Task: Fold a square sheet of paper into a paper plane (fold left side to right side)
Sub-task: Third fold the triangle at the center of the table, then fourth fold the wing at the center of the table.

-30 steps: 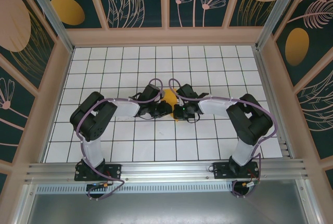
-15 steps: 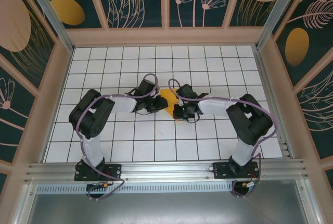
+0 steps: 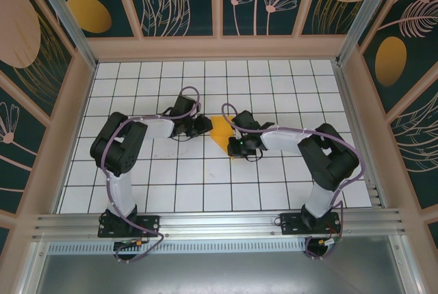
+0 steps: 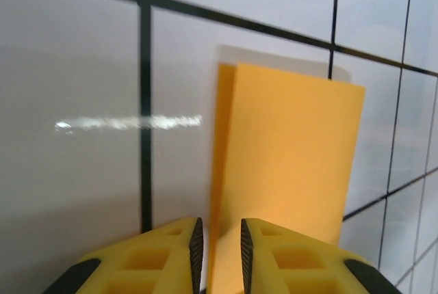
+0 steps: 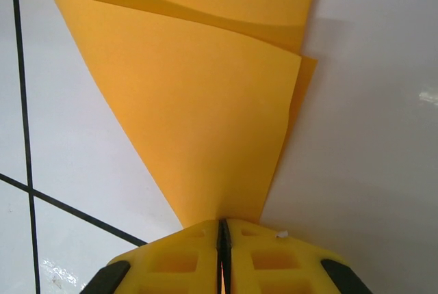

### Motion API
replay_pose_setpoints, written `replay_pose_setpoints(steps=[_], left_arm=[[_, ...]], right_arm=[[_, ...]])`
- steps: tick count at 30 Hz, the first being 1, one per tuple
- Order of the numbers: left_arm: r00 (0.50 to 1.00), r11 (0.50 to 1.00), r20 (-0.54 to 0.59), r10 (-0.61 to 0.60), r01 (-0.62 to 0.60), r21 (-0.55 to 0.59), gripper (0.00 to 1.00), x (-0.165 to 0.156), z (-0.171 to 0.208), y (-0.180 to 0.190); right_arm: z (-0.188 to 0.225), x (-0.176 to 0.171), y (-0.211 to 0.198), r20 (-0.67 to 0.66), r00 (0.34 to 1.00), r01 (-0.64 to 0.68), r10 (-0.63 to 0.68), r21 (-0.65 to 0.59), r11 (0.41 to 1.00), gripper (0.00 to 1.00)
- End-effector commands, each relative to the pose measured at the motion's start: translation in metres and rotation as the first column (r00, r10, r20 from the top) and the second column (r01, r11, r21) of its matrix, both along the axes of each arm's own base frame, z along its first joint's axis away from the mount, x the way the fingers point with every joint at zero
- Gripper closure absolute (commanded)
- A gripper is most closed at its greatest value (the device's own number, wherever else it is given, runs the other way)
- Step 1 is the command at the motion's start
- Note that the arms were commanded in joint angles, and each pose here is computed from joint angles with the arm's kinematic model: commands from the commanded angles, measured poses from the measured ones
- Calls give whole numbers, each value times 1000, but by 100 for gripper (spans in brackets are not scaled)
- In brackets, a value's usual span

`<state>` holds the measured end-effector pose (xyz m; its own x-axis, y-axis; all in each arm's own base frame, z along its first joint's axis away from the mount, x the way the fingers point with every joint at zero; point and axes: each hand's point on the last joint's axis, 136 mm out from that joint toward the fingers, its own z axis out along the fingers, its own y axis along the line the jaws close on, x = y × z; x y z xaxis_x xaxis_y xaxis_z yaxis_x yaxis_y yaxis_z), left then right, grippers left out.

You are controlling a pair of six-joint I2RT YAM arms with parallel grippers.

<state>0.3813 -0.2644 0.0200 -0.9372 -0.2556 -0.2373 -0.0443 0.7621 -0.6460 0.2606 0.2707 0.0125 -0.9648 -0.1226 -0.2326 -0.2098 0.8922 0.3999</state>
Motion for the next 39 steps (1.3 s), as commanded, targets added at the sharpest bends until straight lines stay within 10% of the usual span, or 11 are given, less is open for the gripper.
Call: replay_pose_setpoints(steps=[1,14,39], left_arm=[[999,996,33,20,-23,81,72,12,5,22],[989,997,140,43,-34,-69,65,-29,76,35],[996,982,14,-90,91,-167,61,-55,31,-27]], right_arm=[[-33,-24,-27,-77,997,-11,2,-127,992,86],[79,34,-8,262,965,10,-15,21,1000,73],[28,65,-15,216,976,30,1,-141,990,78]])
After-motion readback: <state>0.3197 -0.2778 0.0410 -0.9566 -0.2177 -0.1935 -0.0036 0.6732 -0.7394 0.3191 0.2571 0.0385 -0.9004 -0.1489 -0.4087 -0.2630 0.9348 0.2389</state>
